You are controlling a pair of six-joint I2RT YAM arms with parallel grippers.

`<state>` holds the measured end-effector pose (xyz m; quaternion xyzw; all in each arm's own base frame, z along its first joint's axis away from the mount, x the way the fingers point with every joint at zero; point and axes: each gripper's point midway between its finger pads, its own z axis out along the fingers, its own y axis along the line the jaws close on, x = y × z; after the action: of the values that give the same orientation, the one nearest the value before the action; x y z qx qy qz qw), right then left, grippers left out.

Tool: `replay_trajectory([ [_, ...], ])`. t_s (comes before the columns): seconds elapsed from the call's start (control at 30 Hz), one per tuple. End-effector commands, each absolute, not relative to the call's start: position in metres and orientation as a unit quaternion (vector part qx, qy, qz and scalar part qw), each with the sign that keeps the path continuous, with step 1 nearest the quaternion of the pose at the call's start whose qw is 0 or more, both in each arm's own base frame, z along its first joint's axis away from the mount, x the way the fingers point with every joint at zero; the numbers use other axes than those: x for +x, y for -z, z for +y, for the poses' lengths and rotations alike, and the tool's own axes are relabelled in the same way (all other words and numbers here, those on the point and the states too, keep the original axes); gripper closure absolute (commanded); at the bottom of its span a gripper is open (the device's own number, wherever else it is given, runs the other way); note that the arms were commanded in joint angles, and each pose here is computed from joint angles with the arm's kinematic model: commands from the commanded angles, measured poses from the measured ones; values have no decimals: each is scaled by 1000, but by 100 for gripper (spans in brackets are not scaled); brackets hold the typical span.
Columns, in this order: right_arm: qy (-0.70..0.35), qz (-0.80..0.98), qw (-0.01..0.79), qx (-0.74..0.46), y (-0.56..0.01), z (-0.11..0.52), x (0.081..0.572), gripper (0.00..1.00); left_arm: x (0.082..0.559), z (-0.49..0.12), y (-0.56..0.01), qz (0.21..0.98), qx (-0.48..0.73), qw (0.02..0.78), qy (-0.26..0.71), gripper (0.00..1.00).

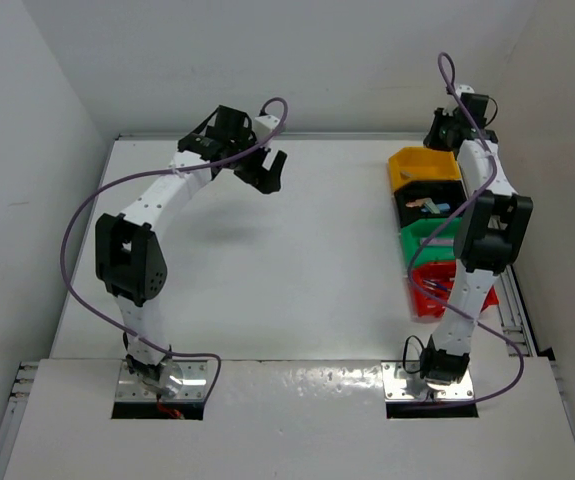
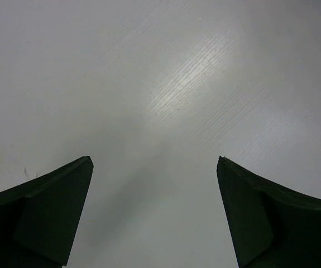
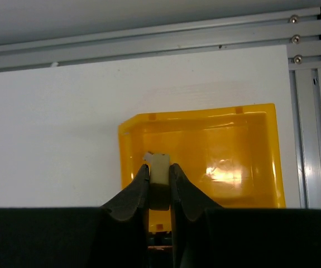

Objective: Sort the stationery into containers
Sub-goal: Place the stationery in the storage box, then reset both arms

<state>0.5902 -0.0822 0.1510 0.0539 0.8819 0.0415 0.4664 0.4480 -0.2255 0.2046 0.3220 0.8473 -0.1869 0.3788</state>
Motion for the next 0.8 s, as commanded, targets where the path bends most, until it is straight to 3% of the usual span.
replay_trajectory([
  [0.0,-2,858,511,44,-176,-100,610,77,458,-214,-223,852,294,399,168,0],
  [0.17,-1,860,508,46,-176,-101,610,60,475,-193,-221,873,249,405,113,0],
  [0.2,-1,857,514,43,-186,-100,611,52,479,-189,-216,880,232,400,107,0],
  [0.33,-30,855,516,31,-215,-87,601,39,490,-171,-217,889,203,399,96,0],
  [0.5,-143,877,459,10,-245,-32,524,28,491,-146,-227,891,162,407,118,0],
  [0.6,-180,897,404,21,-225,-11,471,22,491,-115,-235,892,122,419,116,0],
  [0.63,-175,889,423,15,-246,-8,454,21,492,-97,-238,892,105,425,110,0],
  [0.77,-146,890,432,9,-238,-11,411,18,486,-57,-254,885,67,452,87,0],
])
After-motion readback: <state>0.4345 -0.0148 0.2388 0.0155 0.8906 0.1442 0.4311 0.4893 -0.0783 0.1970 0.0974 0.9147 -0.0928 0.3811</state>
